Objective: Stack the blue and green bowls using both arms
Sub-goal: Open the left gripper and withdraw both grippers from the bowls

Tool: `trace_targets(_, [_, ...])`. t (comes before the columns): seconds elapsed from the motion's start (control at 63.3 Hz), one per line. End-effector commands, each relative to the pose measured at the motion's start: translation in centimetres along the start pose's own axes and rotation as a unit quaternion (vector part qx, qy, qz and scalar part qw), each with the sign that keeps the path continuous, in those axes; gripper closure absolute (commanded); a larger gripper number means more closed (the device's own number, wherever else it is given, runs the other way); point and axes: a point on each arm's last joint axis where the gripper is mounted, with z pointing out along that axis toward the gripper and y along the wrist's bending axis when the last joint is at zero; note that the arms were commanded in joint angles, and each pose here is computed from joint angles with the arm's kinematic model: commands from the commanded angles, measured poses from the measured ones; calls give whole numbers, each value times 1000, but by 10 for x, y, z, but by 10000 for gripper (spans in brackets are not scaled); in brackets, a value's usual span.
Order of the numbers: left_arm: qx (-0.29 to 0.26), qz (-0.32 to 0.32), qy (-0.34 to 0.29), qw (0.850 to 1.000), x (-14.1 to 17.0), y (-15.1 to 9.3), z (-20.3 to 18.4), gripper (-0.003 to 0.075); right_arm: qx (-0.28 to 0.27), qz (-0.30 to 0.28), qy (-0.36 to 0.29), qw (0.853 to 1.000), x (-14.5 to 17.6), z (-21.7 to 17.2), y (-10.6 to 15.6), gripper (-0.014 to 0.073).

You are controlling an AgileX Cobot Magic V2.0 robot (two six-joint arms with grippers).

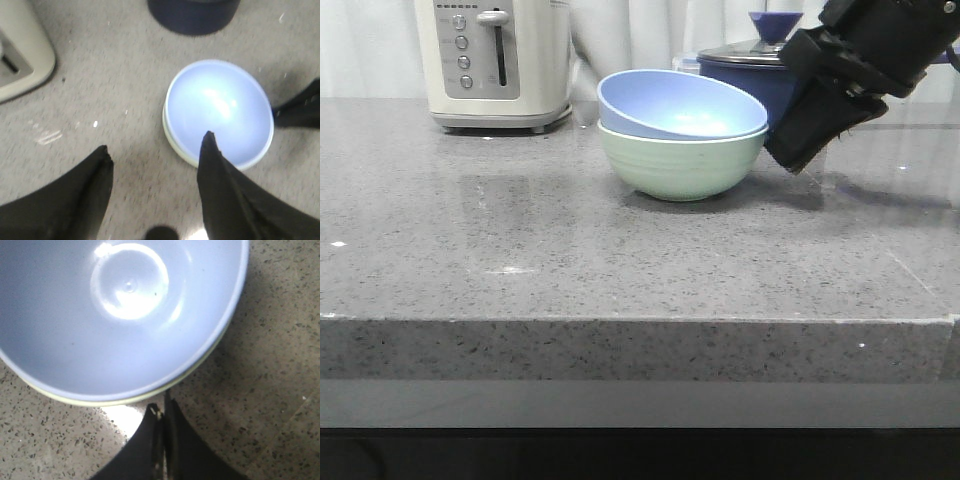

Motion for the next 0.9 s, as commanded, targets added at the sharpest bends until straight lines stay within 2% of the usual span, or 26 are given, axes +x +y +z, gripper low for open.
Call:
trace_targets(0.0, [-8,2,-63,998,9,1,-33,335,9,-3,-43,999,-13,-17,3,658])
trace_targets(0.379, [-57,-65,-56,995,101,28,-68,335,8,-2,-43,999,-13,-17,4,658])
trace_targets(0.584, [-70,-75,-71,992,141,28,-90,335,5,-3,-42,999,-13,-18,4,658])
trace_targets(0.774, [-67,-76,-91,991,166,22,-108,335,11,-3,-67,998,-20,-42,13,652])
trace_targets(0.884, [-67,-76,-100,990,175,21,-113,335,38,12,-83,996,-20,-71,22,648])
